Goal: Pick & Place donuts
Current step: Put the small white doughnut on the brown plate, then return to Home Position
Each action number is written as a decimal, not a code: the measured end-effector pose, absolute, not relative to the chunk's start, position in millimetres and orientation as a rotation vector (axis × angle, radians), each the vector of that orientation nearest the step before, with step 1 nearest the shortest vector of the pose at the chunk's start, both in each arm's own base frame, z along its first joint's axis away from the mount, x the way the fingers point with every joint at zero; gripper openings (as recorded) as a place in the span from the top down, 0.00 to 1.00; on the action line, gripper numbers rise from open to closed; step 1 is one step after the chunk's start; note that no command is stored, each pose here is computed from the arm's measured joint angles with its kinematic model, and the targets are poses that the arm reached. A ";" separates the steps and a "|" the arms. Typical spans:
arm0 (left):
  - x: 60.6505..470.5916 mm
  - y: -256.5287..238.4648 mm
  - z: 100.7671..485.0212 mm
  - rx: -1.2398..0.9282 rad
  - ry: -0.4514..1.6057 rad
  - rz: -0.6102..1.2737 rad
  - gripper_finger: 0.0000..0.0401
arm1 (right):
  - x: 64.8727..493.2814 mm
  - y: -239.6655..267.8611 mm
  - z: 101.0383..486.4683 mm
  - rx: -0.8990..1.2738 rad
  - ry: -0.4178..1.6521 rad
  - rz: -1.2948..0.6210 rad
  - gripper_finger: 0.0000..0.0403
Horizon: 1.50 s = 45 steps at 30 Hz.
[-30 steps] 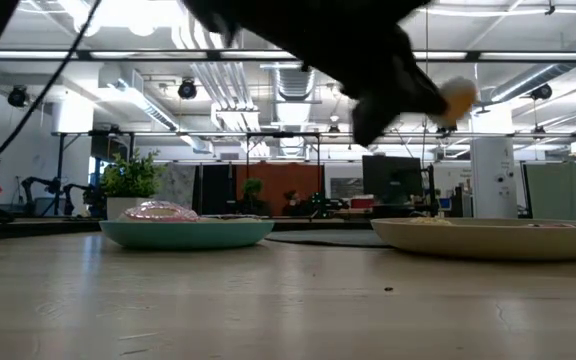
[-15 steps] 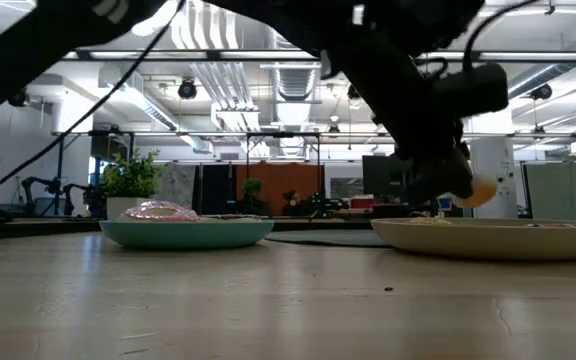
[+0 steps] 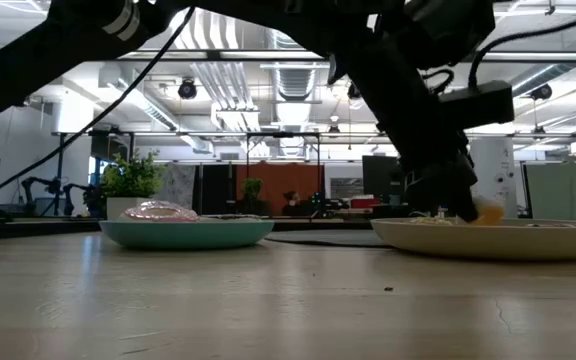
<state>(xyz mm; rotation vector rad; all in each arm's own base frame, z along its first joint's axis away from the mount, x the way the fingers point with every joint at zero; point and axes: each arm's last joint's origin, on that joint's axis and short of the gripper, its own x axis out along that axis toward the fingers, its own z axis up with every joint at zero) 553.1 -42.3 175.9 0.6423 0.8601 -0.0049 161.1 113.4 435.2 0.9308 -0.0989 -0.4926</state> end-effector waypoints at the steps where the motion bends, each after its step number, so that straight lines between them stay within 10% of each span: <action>1: 552.9 -39.9 174.6 0.619 0.866 -0.005 0.94 | 161.1 113.4 435.2 0.931 -0.098 -0.492 0.59; 14: 552.3 -40.7 182.3 0.524 0.871 -0.030 0.60 | 159.4 111.8 435.7 0.923 -0.095 -0.492 0.59; 27: 492.0 -54.3 269.0 0.190 1.024 -0.246 0.57 | 157.2 111.3 434.5 0.871 -0.030 -0.448 0.59; 33: 449.6 -62.2 321.9 -0.060 0.772 -0.585 0.57 | 146.2 108.8 419.0 0.732 0.048 -0.459 0.59; 45: 326.2 -42.0 318.3 -0.430 0.233 -0.453 0.57 | 120.3 93.0 352.2 0.690 0.105 -0.482 0.62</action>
